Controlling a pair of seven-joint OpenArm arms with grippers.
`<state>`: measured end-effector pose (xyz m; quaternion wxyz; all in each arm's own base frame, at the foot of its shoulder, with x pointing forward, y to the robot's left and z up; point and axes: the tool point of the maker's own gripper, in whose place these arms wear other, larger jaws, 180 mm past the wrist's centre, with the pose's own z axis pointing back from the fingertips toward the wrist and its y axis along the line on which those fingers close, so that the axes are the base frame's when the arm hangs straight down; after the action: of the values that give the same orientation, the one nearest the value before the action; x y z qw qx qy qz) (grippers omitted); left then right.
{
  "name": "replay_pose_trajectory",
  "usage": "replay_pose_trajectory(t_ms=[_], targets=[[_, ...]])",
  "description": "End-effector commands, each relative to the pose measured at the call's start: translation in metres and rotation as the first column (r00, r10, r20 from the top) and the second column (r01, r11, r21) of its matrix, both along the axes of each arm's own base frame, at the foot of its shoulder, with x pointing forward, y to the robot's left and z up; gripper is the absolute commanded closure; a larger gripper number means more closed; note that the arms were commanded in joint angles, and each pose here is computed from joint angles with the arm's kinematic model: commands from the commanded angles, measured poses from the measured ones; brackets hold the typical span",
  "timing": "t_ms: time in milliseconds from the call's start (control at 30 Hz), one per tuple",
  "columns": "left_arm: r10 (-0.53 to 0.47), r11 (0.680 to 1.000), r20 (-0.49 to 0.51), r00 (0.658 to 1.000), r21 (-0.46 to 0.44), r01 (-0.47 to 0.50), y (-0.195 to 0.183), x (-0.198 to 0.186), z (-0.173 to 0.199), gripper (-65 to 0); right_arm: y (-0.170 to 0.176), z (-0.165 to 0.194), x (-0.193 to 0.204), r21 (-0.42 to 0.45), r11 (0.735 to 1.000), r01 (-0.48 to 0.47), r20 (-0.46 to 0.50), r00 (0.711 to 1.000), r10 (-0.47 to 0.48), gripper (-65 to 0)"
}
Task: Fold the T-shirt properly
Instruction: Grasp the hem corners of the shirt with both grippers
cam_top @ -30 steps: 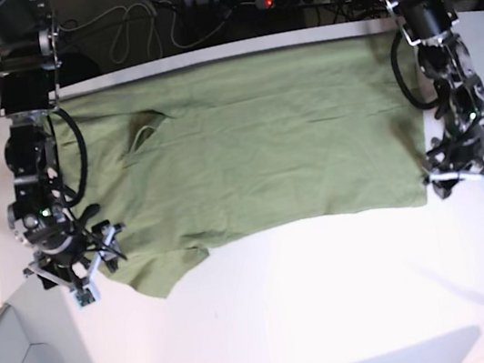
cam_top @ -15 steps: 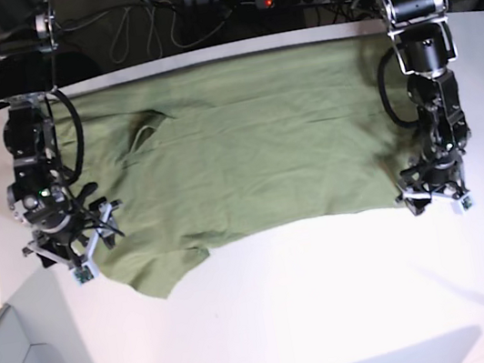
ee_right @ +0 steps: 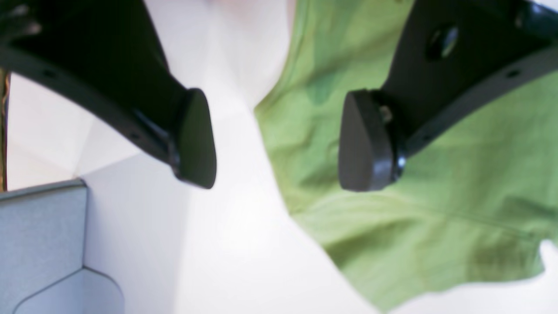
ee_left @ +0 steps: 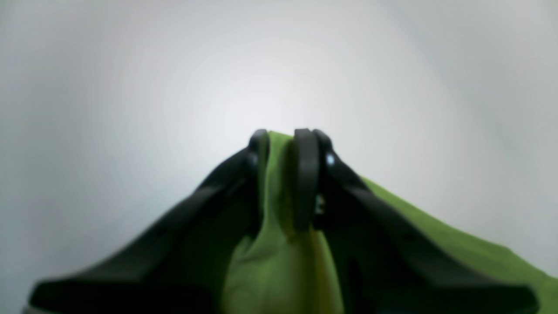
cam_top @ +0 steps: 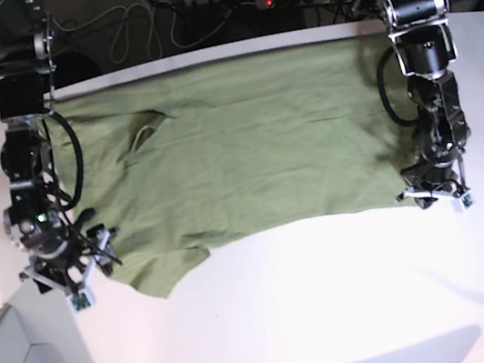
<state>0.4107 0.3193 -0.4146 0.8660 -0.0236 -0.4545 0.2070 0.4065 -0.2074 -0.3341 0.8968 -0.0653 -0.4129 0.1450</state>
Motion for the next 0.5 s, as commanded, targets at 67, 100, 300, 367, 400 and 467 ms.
replay_pose_trajectory(t_ms=[67, 100, 300, 367, 400, 467], targets=[[0.000, 1.000, -0.013, 1.000, 0.000, 0.000, 0.004, 0.002, 0.003, -5.2, -0.001, 0.018, 0.028, 0.024, 1.000, 0.010, 0.045, 0.999, -0.011, -42.7], [0.000, 1.000, -0.013, 1.000, 0.000, 0.000, 0.004, 0.002, 0.003, -2.8, -0.002, 0.018, 0.034, 0.030, 0.999, 0.016, 0.040, 0.999, -0.017, -42.8], [-0.005, 1.000, 0.000, 1.000, 0.003, 0.005, 0.002, 0.005, 0.007, 0.0, 0.003, 0.016, 0.065, 0.093, 0.995, 0.033, 0.018, 0.999, -0.034, -45.9], [-0.003, 1.000, 0.001, 1.000, -0.001, 0.003, 0.002, 0.005, 0.007, 0.0, 0.003, 0.010, 0.072, 0.111, 0.993, 0.037, 0.013, 0.999, -0.039, -49.2], [-0.004, 1.000, 0.000, 1.000, 0.000, 0.004, 0.002, 0.005, 0.007, 0.0, 0.002, 0.006, 0.073, 0.119, 0.992, 0.039, 0.008, 0.999, -0.041, -50.6], [-0.003, 1.000, -0.001, 1.000, 0.000, 0.003, 0.002, 0.005, 0.007, 0.0, 0.004, 0.000, 0.078, 0.140, 0.989, 0.039, 0.012, 0.999, -0.041, -52.1]])
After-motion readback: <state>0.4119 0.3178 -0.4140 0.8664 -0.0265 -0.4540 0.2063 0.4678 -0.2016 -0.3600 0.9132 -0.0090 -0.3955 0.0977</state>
